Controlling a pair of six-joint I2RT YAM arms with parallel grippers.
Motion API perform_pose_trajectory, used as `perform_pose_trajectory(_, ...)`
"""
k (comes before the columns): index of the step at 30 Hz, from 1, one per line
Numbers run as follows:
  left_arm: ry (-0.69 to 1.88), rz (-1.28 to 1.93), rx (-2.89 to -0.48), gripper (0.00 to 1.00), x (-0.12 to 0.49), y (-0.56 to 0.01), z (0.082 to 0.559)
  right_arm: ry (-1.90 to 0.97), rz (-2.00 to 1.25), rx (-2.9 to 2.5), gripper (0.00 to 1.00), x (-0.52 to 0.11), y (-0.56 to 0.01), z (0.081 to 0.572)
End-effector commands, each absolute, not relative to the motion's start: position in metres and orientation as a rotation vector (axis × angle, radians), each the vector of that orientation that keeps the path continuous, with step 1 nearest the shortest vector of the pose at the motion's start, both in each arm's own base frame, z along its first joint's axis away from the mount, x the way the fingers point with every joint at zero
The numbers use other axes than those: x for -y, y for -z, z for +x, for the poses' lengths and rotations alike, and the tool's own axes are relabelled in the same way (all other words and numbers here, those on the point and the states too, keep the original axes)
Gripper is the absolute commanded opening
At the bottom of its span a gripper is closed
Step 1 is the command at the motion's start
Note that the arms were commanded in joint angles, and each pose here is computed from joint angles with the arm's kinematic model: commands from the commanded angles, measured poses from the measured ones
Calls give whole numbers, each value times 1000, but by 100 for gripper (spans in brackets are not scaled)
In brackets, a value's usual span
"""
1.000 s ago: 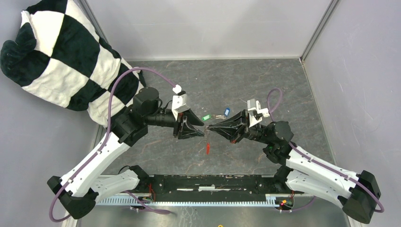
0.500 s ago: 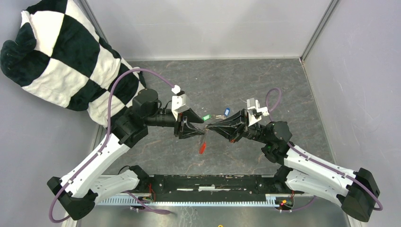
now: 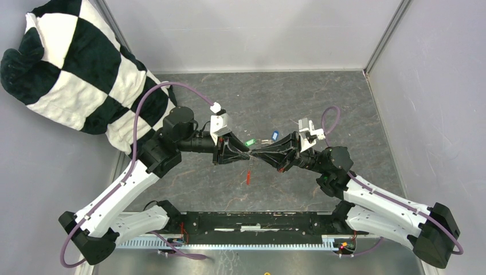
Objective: Put the keys on the keyring
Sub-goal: Adjust the keyring.
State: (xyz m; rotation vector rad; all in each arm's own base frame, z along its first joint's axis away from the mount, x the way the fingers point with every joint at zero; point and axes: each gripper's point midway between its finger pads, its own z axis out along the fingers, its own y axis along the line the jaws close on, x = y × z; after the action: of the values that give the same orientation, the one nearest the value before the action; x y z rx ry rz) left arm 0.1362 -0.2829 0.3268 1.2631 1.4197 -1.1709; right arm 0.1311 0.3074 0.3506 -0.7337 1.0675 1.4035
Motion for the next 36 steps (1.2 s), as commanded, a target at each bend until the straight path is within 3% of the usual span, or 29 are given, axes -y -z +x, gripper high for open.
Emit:
perform_pose_trajectory(1, 1212, 1265, -1356, 38, 289, -341, 132, -1411, -725, -997, 1, -304, -368, 126)
perform_pose_trajectory(9, 1239, 1284, -1352, 38, 289, -337, 127, -1404, -722, -998, 1, -304, -369, 127)
perform_pose_trajectory(13, 1238, 1283, -1357, 29, 289, -335, 128, -1404, -718, -994, 1, -304, -369, 127)
perform_pose_trajectory(19, 1246, 1232, -1383, 7, 292, -335, 133, -1412, -730, -982, 1, -306, -369, 123)
perform_pose_trajectory(30, 1329, 1196, -1402, 21, 294, -343, 127, -1395, -719, -977, 1, -303, -369, 123)
perform_pose_trajectory(32, 1320, 1205, -1397, 18, 294, -341, 127, -1397, -718, -973, 1, -303, -370, 122)
perform_pose_trajectory(34, 1306, 1219, -1389, 6, 293, -339, 127, -1400, -720, -970, 1, -303, -370, 121)
perform_pose_trajectory(36, 1281, 1240, -1380, 2, 291, -336, 127, -1401, -723, -967, 1, -303, -371, 120)
